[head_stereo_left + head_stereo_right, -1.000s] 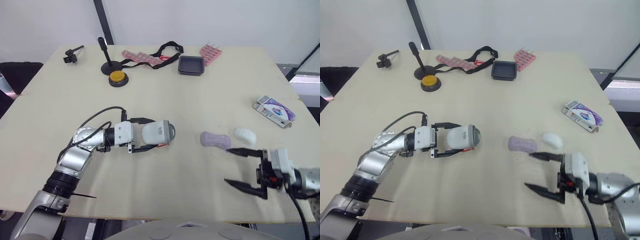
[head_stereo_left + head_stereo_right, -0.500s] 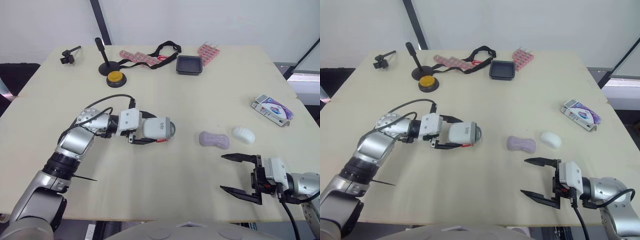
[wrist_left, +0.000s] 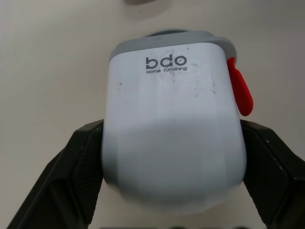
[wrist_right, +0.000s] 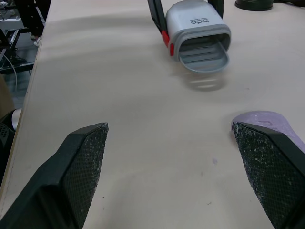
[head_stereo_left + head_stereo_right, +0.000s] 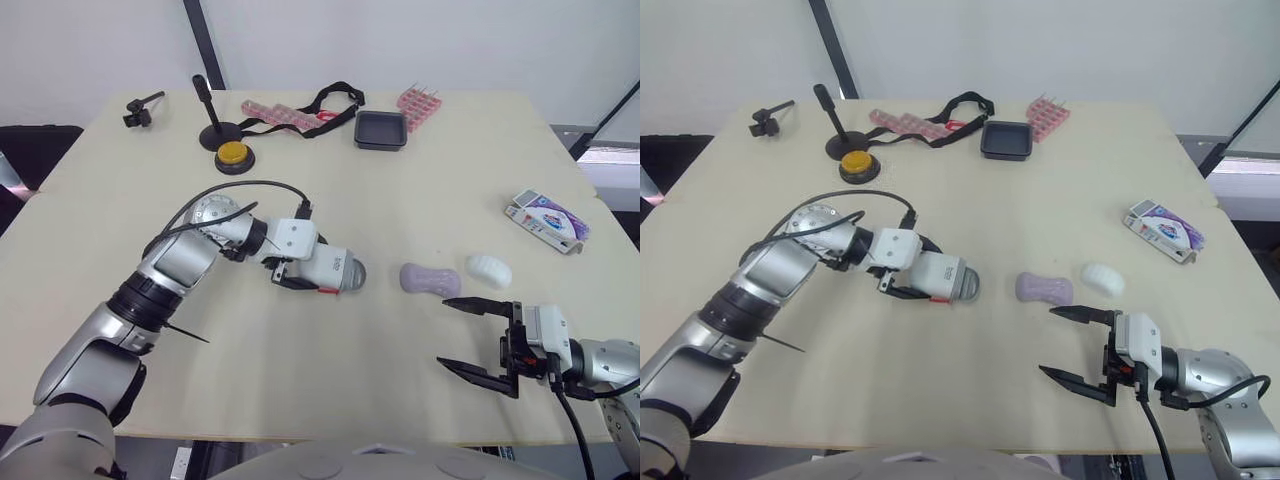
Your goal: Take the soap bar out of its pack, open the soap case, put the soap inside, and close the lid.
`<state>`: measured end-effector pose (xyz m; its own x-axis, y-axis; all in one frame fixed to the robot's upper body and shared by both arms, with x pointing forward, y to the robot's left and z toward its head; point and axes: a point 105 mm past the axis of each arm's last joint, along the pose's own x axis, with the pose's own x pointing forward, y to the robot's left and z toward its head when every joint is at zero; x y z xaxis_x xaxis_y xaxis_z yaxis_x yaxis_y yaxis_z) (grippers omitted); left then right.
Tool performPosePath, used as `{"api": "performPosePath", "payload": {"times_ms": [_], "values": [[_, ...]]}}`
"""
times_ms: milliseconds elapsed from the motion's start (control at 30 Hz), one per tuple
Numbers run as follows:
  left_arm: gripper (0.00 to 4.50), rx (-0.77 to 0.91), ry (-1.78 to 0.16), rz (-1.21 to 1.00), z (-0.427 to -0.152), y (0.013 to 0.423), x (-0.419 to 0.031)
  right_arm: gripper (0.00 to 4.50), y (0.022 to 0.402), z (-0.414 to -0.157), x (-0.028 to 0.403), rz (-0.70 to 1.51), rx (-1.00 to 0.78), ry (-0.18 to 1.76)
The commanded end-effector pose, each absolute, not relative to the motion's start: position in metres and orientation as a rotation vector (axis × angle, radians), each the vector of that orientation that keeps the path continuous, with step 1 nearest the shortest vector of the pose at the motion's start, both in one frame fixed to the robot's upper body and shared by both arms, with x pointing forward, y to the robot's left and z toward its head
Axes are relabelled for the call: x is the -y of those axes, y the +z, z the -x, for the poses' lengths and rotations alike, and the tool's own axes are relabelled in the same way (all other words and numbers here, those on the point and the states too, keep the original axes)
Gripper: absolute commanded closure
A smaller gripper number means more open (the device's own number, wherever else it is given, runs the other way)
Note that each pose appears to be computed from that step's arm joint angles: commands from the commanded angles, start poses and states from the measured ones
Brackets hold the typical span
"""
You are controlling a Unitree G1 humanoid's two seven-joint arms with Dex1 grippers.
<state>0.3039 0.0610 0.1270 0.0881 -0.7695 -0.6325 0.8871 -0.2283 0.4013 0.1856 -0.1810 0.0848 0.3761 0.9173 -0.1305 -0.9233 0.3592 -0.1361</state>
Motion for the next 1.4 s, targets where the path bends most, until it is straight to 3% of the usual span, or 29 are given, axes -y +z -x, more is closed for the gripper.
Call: {"api": "performPosePath", "payload": {"times_ms": [33, 467, 667, 1167, 1400], "values": [[0.81, -0.14, -1.542, -0.977, -0.303, 0.139, -0.05, 0.01, 0.092, -0.185, 0.179, 0.209, -0.003, 1.197], [0.81, -0.219, -1.469, -1.004, -0.313, 0.135, -0.06, 0.01, 0.088, -0.189, 0.183, 0.176, 0.0, 1.099], [0.81, -0.211, -1.465, -0.996, -0.313, 0.139, -0.063, 0.01, 0.082, -0.193, 0.186, 0.121, -0.005, 0.946], [0.81, -0.261, -1.487, -0.937, -0.312, 0.125, -0.101, 0.01, 0.072, -0.163, 0.172, 0.116, -0.004, 0.978], [0.81, -0.27, -1.482, -0.913, -0.315, 0.115, -0.103, 0.01, 0.087, -0.171, 0.164, 0.129, 0.01, 0.994]]}}
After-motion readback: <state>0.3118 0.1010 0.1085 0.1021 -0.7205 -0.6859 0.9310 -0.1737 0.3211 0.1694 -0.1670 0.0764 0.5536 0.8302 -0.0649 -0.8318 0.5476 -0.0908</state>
